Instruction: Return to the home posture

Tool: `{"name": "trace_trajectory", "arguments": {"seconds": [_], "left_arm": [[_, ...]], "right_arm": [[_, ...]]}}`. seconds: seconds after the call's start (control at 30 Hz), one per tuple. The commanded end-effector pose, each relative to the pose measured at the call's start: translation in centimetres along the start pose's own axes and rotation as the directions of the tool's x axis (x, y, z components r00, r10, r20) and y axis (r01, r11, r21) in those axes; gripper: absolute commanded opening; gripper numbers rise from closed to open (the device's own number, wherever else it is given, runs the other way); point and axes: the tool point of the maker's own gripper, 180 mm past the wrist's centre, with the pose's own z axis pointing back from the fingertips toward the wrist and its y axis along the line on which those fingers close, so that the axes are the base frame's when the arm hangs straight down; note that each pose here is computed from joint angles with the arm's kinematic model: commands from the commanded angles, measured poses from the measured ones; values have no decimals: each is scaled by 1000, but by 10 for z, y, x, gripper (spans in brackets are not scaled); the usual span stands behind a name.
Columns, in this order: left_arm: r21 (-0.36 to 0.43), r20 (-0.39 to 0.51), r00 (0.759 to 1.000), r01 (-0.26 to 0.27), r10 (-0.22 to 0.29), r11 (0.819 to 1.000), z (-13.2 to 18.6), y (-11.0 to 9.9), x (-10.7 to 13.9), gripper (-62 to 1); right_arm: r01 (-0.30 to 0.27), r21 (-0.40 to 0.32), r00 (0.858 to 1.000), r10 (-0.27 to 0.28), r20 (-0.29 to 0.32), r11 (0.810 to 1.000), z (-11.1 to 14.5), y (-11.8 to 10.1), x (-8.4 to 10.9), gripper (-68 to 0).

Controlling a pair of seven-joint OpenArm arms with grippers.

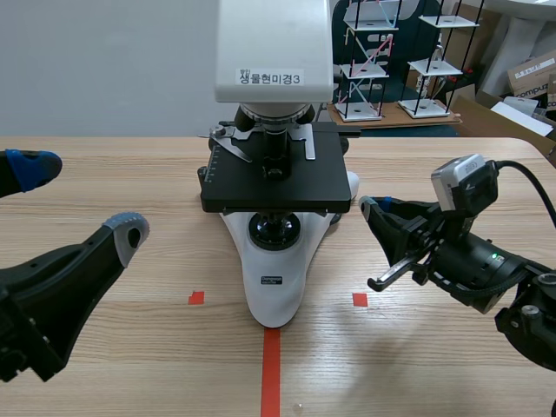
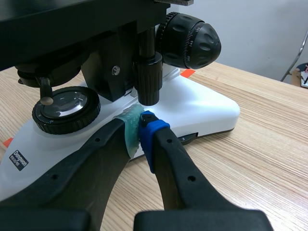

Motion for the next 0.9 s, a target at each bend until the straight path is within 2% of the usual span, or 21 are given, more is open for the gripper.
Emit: {"name": "trace_trajectory", "arguments": {"seconds": [0.0,0.37,0.47,0.6,0.7,0.87], "left_arm": [[15,28,1000,-7,6,1000,1,2,5,14],[15,28,1000,-7,6,1000,1,2,5,14],[15,28,1000,-7,6,1000,1,2,5,14],[15,28,1000,-7,6,1000,1,2,5,14],[15,28,1000,-7,6,1000,1,2,5,14],[15,28,1000,-7,6,1000,1,2,5,14]], "right_arm": [[-11,-2,999,11,35,1000,-4,-5,11,-669],[-14,-2,1000,14,-4,1000,-4,-6,5,-655],[-17,-4,1000,17,-10,1000,-1,-7,4,-559],[-15,-15,999,15,-29,1000,12,-8,-2,-366],[-15,-25,999,13,-47,1000,27,-8,-5,-248],[-24,-21,996,22,-81,999,58,-3,-4,-102]]}}
